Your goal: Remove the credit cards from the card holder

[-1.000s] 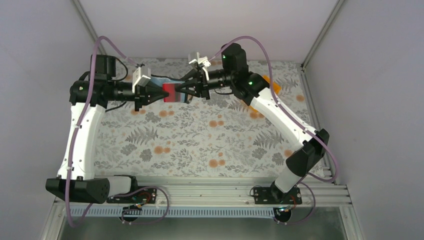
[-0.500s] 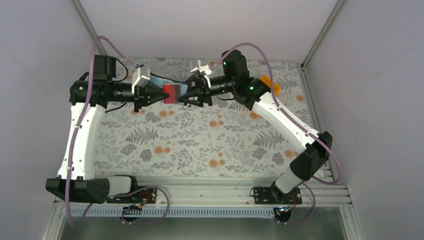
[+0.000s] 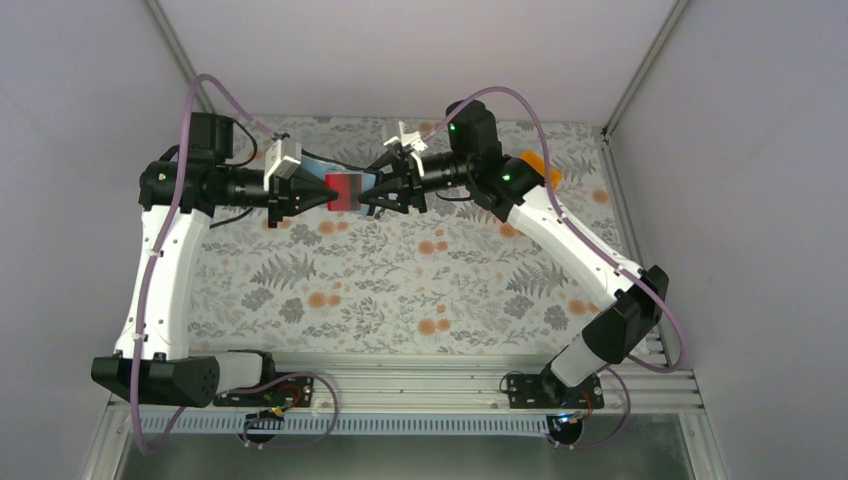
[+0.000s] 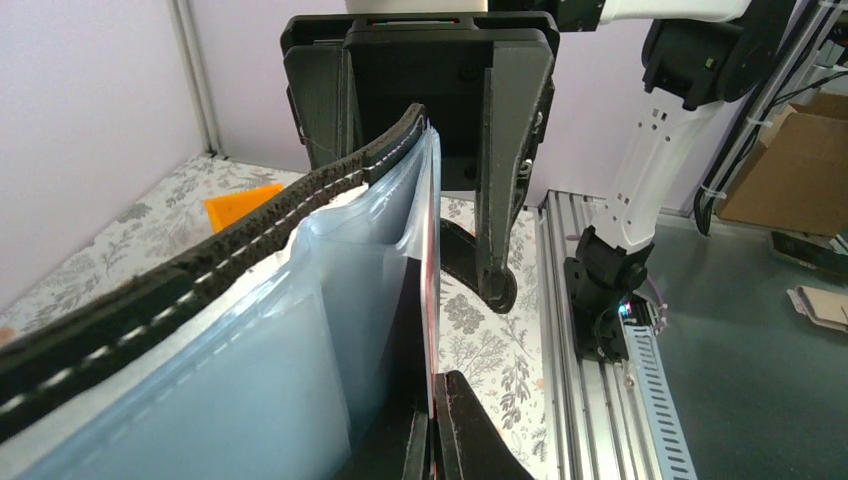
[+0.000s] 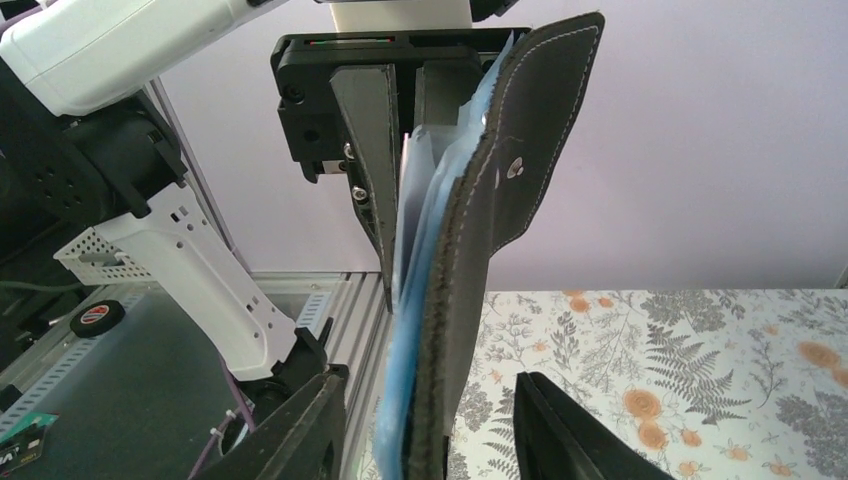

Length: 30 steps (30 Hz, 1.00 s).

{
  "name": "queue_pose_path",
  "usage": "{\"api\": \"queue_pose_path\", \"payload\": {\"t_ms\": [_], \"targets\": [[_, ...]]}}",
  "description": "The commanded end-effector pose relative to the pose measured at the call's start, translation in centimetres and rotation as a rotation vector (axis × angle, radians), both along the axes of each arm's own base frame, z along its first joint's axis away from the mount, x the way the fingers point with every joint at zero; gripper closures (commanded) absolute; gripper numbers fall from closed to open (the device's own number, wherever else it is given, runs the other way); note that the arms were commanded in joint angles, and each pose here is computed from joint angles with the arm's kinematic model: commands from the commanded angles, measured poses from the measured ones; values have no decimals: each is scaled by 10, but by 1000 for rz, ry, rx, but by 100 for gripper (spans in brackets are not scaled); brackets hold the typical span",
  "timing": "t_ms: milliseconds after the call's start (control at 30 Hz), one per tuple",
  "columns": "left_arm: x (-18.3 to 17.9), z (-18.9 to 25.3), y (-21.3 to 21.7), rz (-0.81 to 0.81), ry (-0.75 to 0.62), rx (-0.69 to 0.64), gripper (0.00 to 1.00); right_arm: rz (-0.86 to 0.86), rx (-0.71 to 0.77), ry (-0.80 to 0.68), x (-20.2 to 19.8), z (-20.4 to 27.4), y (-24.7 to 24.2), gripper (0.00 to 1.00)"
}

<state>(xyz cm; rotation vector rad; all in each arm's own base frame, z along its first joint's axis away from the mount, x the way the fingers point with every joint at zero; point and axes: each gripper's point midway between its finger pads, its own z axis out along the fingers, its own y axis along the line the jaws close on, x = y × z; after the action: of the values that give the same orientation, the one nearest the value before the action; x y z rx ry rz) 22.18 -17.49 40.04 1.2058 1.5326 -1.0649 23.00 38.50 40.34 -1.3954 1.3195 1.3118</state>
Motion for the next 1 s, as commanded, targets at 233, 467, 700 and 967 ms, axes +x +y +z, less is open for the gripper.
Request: {"api": "queue_pose_path", "payload": {"t_ms": [233,467,700,967], "targets": [[-8,8,-1,-40,-58,-24,98,-6,-1,-8,-5,3,-12,46],[-9,7,-1,-38,-58,-21,98,-9,0,-7,-4,3,-14,77],[-12,7,0,-41,-69,-8,91,-5,-1,-16,-5,4,-18,96],[-10,5,1,-36,-81,-1,83,15,4,-30,-11,8,-23,96]]}}
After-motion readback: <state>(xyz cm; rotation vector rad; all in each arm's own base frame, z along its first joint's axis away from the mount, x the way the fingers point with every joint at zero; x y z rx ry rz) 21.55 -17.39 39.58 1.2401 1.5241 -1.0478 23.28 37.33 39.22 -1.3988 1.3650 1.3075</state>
